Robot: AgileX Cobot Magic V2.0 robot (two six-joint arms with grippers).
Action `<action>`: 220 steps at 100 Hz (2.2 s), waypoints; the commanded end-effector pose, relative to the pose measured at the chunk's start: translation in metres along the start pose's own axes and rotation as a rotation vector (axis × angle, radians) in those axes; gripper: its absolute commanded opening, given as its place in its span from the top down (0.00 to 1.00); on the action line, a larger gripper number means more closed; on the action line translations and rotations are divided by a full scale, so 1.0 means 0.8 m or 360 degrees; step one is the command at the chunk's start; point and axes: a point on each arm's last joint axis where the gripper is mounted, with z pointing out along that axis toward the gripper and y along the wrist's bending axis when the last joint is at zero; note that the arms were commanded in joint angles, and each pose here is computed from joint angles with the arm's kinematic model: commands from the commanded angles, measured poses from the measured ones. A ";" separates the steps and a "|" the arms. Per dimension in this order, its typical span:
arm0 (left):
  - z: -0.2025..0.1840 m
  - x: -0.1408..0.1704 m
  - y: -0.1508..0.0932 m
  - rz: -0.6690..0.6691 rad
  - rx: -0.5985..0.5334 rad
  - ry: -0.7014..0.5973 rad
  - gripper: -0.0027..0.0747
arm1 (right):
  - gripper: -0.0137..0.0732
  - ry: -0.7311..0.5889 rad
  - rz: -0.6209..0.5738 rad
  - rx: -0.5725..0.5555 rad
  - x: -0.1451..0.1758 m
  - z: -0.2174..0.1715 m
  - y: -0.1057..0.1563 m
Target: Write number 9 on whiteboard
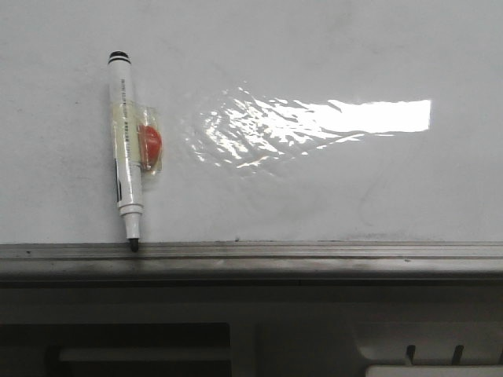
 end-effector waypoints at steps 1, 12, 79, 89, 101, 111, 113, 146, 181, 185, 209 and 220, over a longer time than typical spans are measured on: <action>0.003 0.009 0.000 -0.0008 0.0001 -0.0060 0.99 | 0.92 -0.0018 -0.0002 0.0001 0.007 0.002 0.000; 0.003 0.009 0.000 -0.0008 0.0001 -0.0060 0.99 | 0.92 -0.0018 -0.0002 0.0001 0.007 0.002 0.000; 0.003 0.008 0.002 0.0065 -0.0022 -0.0074 0.99 | 0.92 -0.0023 -0.0012 0.0003 0.007 0.002 0.000; 0.003 0.008 0.001 0.0058 -0.0019 -0.0074 0.99 | 0.92 -0.0039 -0.0002 -0.0002 0.005 0.002 0.000; 0.003 0.008 0.001 0.0039 -0.0013 -0.0077 0.99 | 0.92 -0.0043 -0.0002 -0.0002 0.005 0.002 0.000; 0.003 0.008 0.001 0.0039 -0.0013 -0.0077 0.99 | 0.92 -0.0062 0.0002 -0.0005 0.004 0.002 0.000; 0.003 0.008 0.001 0.0039 -0.0013 -0.0082 0.99 | 0.92 -0.0075 0.0002 -0.0007 0.003 0.002 0.000; 0.002 -0.002 0.000 0.0002 0.0001 -0.0215 0.99 | 0.92 -0.0106 0.0005 -0.0012 0.001 0.002 0.001; 0.002 -0.005 0.000 -0.0008 0.0004 -0.0264 0.99 | 0.92 -0.0278 0.0005 -0.0032 -0.012 0.000 0.002; 0.001 -0.008 0.000 -0.0032 0.0010 -0.0297 0.99 | 0.92 -0.0339 0.0005 -0.0039 -0.016 0.000 0.002; 0.000 -0.013 -0.001 -0.0206 0.0046 -0.0377 0.99 | 0.92 -0.0455 0.0005 -0.0052 -0.024 -0.003 0.003; 0.001 -0.010 -0.002 -0.0205 0.0048 -0.0335 0.99 | 0.92 -0.0461 0.0005 -0.0053 -0.024 -0.003 0.003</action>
